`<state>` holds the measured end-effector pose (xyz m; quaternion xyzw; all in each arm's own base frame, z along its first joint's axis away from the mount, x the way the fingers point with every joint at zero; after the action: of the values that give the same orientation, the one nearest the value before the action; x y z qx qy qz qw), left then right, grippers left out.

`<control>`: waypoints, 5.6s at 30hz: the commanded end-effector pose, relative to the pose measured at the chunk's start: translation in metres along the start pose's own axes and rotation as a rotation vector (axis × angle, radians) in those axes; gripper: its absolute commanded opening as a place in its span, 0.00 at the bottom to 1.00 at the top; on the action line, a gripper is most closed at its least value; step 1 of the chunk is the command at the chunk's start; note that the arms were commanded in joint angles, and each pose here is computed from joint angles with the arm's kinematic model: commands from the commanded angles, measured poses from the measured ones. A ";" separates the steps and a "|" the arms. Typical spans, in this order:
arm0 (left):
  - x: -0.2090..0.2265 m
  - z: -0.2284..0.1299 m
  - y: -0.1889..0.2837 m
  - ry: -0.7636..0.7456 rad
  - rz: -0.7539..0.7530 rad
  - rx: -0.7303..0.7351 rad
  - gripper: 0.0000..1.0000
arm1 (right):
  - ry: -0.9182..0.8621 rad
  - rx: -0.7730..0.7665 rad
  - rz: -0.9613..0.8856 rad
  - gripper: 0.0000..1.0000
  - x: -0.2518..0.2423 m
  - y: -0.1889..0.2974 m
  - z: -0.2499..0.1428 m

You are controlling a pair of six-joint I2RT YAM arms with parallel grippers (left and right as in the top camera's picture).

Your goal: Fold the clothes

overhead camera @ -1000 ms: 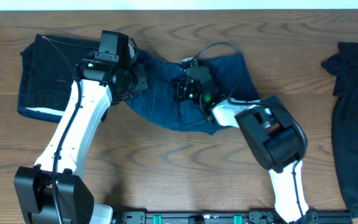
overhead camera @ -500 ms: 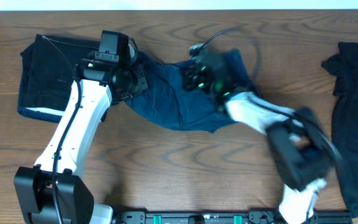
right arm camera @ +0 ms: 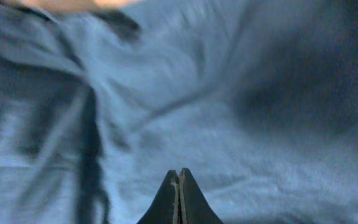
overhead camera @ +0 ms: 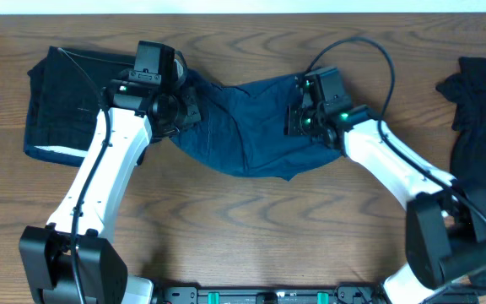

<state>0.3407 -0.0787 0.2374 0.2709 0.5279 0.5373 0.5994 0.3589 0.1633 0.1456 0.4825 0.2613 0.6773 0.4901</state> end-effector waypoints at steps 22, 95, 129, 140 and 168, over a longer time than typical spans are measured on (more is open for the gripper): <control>0.006 0.011 0.024 -0.192 -0.002 -0.030 0.06 | -0.195 0.448 -0.058 0.01 0.030 -0.060 -0.101; -0.116 -0.020 -0.003 -0.161 -0.153 0.022 0.06 | -0.301 0.235 -0.188 0.01 -0.105 -0.012 -0.099; -0.187 -0.084 -0.097 -0.298 -0.134 0.076 0.06 | -0.296 0.237 -0.187 0.01 -0.103 -0.012 -0.100; -0.189 -0.092 -0.107 -0.265 -0.156 0.141 0.06 | -0.297 0.237 -0.187 0.01 -0.103 -0.012 -0.100; -0.197 -0.104 -0.114 -0.235 -0.158 0.159 0.07 | -0.297 0.237 -0.187 0.01 -0.103 -0.012 -0.100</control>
<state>0.3128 -0.3144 0.1733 0.3373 0.5080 0.4180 0.6733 0.3005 0.0853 0.0786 0.5781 0.2706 0.5516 0.5369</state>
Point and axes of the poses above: each gripper's point midway between its finger pads, its own y axis back along the fingers, its own x axis along the line the jaws close on, z = x × y, the point moved 9 cm from there along y, back along the fingers, and after that the axes turned 2 degrees about -y, right-handed, at the moved point
